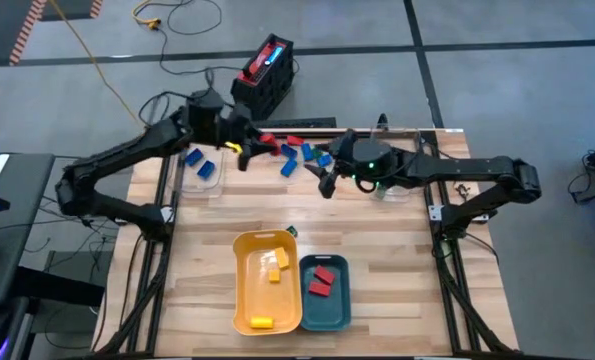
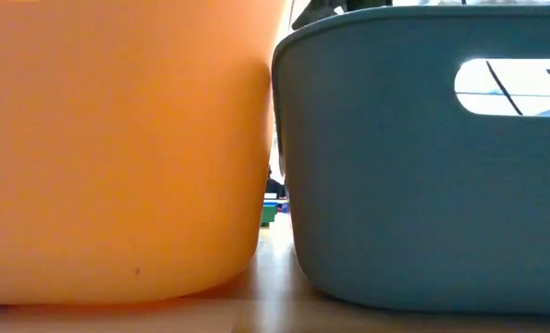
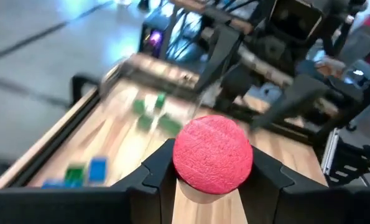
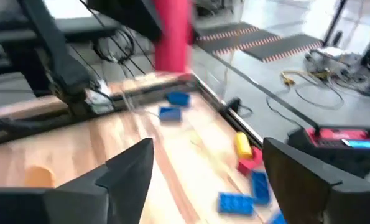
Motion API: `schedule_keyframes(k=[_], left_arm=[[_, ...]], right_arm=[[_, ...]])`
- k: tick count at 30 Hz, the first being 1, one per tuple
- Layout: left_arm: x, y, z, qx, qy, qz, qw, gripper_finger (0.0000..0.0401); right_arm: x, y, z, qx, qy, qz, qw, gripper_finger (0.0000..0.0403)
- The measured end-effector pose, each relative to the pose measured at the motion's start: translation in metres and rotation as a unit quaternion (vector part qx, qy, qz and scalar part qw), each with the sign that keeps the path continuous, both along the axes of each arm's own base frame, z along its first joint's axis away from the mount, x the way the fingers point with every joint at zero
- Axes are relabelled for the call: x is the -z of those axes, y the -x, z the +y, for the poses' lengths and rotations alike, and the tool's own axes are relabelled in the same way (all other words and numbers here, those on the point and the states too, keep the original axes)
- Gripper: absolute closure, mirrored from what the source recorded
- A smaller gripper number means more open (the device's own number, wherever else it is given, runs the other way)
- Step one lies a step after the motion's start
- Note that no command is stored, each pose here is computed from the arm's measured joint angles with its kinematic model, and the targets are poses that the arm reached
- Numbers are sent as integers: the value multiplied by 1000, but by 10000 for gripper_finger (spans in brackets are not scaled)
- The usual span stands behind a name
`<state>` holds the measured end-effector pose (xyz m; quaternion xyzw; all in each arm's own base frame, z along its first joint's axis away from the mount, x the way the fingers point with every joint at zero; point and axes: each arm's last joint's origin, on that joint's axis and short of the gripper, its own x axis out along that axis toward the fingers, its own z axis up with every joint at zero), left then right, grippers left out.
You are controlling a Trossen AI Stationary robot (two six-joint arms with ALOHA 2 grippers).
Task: Sort blocks
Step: Put the red block into the blue bin
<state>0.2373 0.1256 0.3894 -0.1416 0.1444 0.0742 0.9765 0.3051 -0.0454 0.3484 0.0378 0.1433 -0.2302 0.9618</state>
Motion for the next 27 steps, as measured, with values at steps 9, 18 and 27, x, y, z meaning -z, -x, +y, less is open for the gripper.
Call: schedule_keyframes(k=[9,18,27], left_arm=[[32,68,7,-196,110,257,940,280],[54,78,12,-244,138,314,907,266],[66,59,-7,-127,188,290,930,272]], right_arm=[[1,-8,-11,1,9,-22,1000,92],[21,-23,-16,-27,-19,4,999,92],[17,3,-34,16,-49,50,997,92]])
